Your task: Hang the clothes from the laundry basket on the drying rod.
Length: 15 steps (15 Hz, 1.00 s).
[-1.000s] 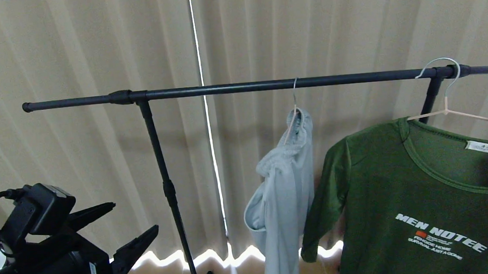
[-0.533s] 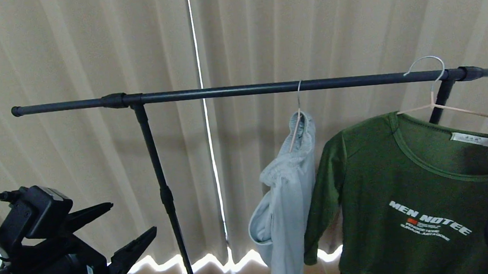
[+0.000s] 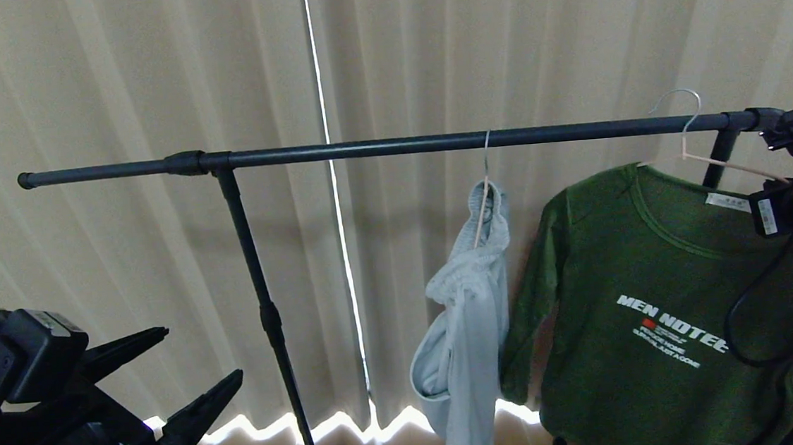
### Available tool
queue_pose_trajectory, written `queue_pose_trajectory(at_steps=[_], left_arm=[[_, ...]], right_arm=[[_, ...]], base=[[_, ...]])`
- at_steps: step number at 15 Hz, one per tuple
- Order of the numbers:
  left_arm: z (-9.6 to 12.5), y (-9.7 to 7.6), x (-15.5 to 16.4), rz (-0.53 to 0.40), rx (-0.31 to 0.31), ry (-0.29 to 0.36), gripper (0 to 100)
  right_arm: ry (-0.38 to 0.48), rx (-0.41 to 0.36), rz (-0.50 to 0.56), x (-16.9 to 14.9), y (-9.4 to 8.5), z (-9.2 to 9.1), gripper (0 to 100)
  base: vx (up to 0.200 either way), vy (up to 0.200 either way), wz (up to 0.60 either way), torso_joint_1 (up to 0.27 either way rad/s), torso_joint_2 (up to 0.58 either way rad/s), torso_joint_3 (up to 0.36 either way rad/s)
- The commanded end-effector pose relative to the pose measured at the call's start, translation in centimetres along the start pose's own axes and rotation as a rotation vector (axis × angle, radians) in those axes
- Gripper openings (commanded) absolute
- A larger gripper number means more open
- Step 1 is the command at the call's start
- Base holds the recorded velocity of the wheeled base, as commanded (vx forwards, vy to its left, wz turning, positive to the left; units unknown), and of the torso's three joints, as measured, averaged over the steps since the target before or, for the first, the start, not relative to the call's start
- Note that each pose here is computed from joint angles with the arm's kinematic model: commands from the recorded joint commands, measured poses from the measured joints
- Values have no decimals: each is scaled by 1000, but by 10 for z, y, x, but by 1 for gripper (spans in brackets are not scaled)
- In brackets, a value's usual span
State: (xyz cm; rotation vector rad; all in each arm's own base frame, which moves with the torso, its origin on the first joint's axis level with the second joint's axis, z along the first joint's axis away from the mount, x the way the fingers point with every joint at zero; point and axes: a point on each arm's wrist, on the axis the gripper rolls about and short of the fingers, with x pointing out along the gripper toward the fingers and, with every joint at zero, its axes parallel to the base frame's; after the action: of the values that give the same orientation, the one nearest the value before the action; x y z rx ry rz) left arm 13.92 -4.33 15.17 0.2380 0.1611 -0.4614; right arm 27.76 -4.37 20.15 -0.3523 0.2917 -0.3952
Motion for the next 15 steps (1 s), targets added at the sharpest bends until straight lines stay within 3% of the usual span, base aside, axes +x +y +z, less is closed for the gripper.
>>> queue_pose_trajectory(at_steps=[1, 6, 9, 10, 15], left_arm=[[0, 0, -1, 1, 0, -3, 100], [1, 1, 0, 8, -2, -6, 100], [0, 10, -1, 64, -12, 2, 100], [0, 10, -1, 66, -12, 3, 100], [0, 9, -2, 66, -7, 3, 100]], right_arm=[[45, -17, 20, 11, 9, -10, 0], [42, -25, 49, 4, 16, -11, 0], [37, -30, 66, -5, 18, -13, 0], [32, -29, 72, -7, 19, -12, 100], [-30, -2, 130, -22, 21, -16, 100]], base=[[0, 0, 0, 0, 0, 0], [0, 0, 0, 0, 0, 0], [0, 0, 0, 0, 0, 0], [0, 0, 0, 0, 0, 0], [0, 0, 0, 0, 0, 0]])
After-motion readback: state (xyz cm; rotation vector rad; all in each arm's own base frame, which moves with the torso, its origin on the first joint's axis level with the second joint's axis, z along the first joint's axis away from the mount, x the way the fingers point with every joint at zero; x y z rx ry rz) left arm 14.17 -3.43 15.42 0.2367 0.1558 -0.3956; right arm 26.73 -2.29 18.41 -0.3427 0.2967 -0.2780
